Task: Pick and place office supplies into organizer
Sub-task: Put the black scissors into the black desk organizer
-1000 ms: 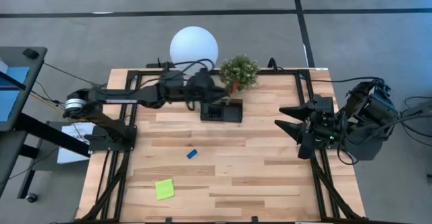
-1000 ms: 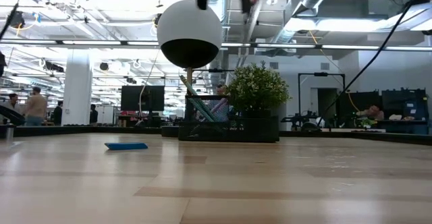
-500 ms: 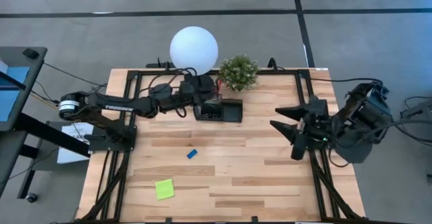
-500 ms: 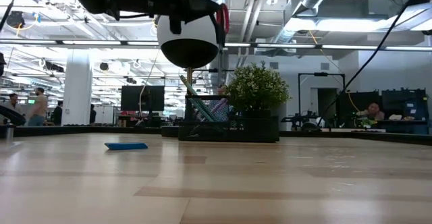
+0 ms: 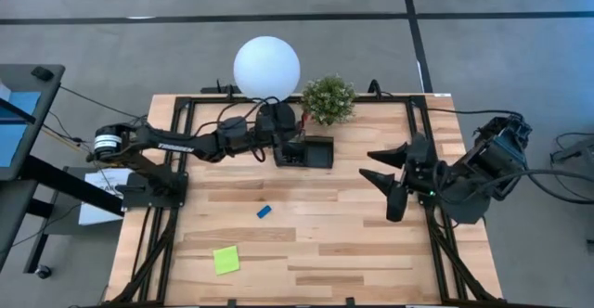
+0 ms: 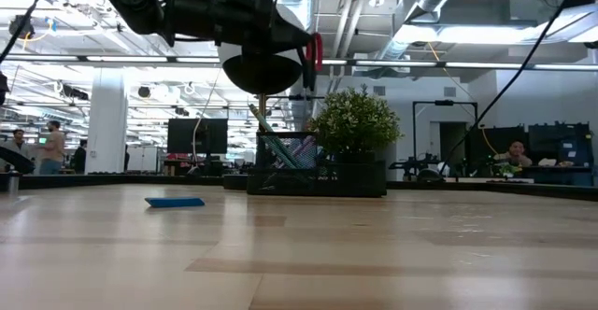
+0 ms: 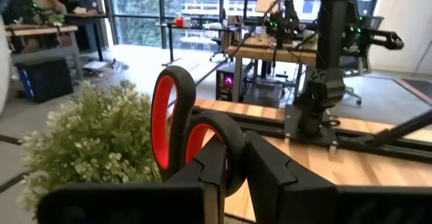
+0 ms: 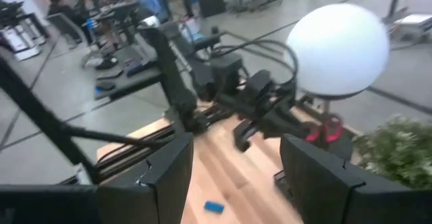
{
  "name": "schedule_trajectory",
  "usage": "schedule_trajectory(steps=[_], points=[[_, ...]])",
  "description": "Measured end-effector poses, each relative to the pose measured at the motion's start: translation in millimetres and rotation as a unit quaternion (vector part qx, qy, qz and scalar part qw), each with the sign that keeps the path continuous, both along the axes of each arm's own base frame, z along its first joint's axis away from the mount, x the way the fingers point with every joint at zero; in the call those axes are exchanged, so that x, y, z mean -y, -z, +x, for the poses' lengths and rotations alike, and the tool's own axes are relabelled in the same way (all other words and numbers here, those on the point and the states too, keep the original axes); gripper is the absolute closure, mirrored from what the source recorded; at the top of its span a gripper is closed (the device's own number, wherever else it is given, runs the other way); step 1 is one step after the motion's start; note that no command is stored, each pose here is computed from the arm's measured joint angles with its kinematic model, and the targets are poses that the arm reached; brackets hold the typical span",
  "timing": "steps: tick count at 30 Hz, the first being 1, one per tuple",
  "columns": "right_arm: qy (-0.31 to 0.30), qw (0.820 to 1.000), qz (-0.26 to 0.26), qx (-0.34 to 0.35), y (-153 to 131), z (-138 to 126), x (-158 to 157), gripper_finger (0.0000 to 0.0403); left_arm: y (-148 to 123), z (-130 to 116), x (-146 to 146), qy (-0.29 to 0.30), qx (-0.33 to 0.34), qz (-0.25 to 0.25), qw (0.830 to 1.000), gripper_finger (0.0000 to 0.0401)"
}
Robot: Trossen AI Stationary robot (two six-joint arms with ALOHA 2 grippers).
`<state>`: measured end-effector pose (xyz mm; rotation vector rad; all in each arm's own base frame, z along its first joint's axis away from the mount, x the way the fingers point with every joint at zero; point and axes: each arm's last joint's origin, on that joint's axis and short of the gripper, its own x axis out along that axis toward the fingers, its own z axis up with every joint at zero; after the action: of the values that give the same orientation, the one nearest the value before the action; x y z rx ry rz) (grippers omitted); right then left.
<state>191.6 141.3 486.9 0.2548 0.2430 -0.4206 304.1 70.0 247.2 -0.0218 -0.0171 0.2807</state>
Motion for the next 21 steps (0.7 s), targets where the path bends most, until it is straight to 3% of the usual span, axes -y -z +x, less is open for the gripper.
schedule_trajectory(steps=[10, 18, 21], points=[[-0.013, 1.000, 0.011, -0.004, -0.1, 1.3, -0.2, 0.0187, 34.5, 16.1, -4.1, -0.008, -0.036, -0.033, 0.999, 0.0376], [-0.016, 1.000, 0.013, -0.005, 0.0, 1.3, -0.4, 0.0187, 52.2, 24.4, -7.3, -0.033, -0.023, -0.066, 0.997, 0.0375], [-0.017, 1.000, 0.013, -0.005, 0.0, 1.3, -0.5, 0.0187, 54.7, 24.6, -7.4, -0.042, -0.025, -0.089, 0.995, 0.0352]])
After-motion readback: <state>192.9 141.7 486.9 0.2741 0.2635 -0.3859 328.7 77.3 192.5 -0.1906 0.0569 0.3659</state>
